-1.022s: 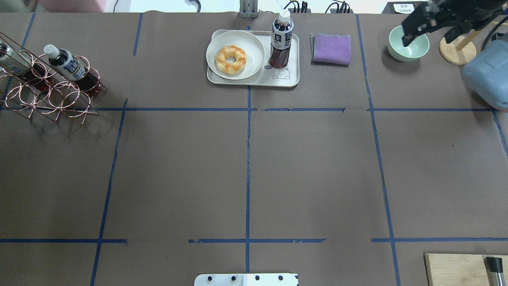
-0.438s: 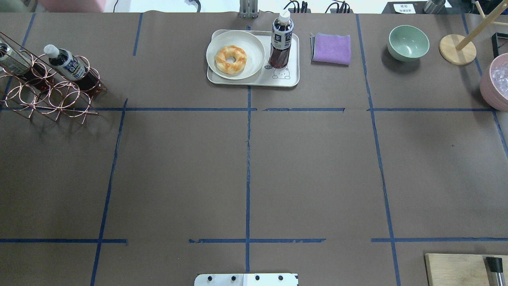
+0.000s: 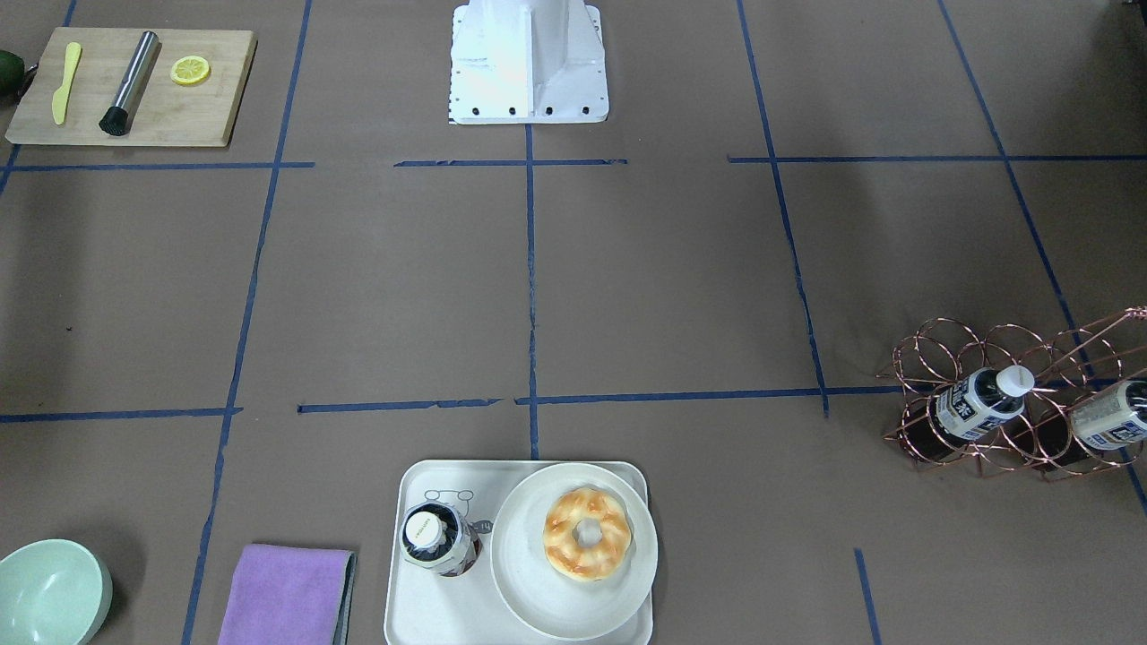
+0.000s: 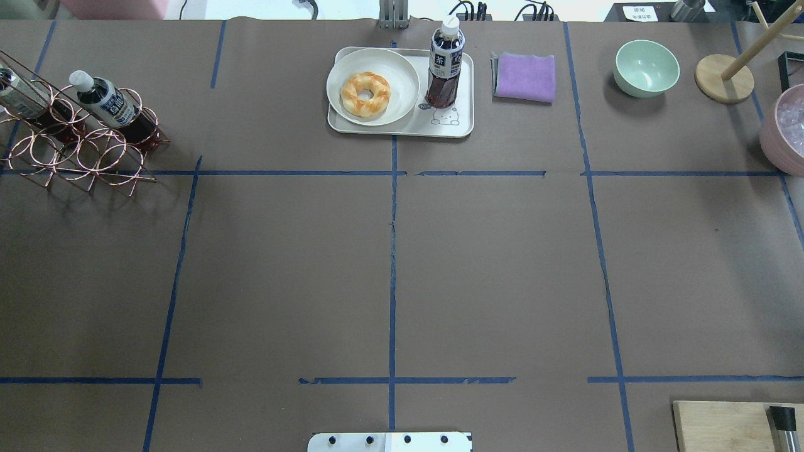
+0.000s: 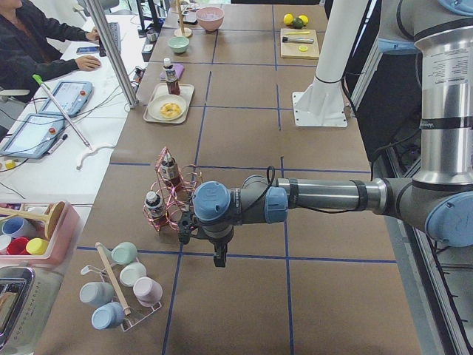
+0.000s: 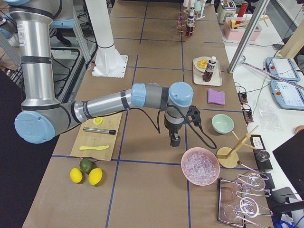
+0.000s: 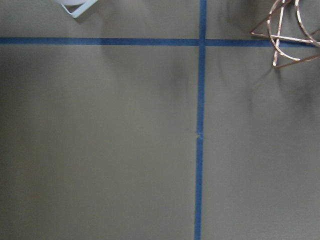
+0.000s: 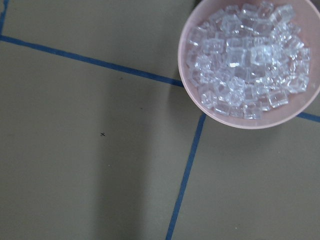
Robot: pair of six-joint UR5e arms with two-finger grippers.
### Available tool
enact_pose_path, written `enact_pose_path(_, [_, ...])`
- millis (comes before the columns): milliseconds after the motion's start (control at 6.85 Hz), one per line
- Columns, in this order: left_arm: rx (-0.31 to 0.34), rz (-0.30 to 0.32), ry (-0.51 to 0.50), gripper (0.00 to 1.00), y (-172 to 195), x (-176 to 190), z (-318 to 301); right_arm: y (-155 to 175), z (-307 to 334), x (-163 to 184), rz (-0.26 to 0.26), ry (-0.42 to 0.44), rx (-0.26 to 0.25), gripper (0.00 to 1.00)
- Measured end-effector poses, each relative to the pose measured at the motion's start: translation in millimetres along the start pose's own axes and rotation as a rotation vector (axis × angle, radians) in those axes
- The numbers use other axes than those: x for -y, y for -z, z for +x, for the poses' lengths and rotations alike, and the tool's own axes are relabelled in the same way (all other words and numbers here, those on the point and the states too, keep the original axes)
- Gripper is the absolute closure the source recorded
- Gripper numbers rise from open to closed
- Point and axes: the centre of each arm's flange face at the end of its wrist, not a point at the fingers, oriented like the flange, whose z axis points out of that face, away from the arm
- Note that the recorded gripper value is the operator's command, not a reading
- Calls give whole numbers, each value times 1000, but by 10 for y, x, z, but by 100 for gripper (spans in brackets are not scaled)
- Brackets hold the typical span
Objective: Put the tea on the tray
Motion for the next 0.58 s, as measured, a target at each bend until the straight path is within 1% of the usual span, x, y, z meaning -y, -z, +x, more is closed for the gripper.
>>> enact_pose_path(146, [0,0,1,0,2,-3,-7,-214,251,-67,-14,-30,5,0])
enact_pose_path(292, [0,0,3,0,0,-7,-14,-401,449,-117,4,-63,0,0])
enact_pose_path(438, [0,0,3,0,0,-9,-17,-503,546,-156,39,-115,-9,0])
enact_pose_path(584, [0,1,2,0,1,-9,-17,-507,555,-152,68,-162,-15,0])
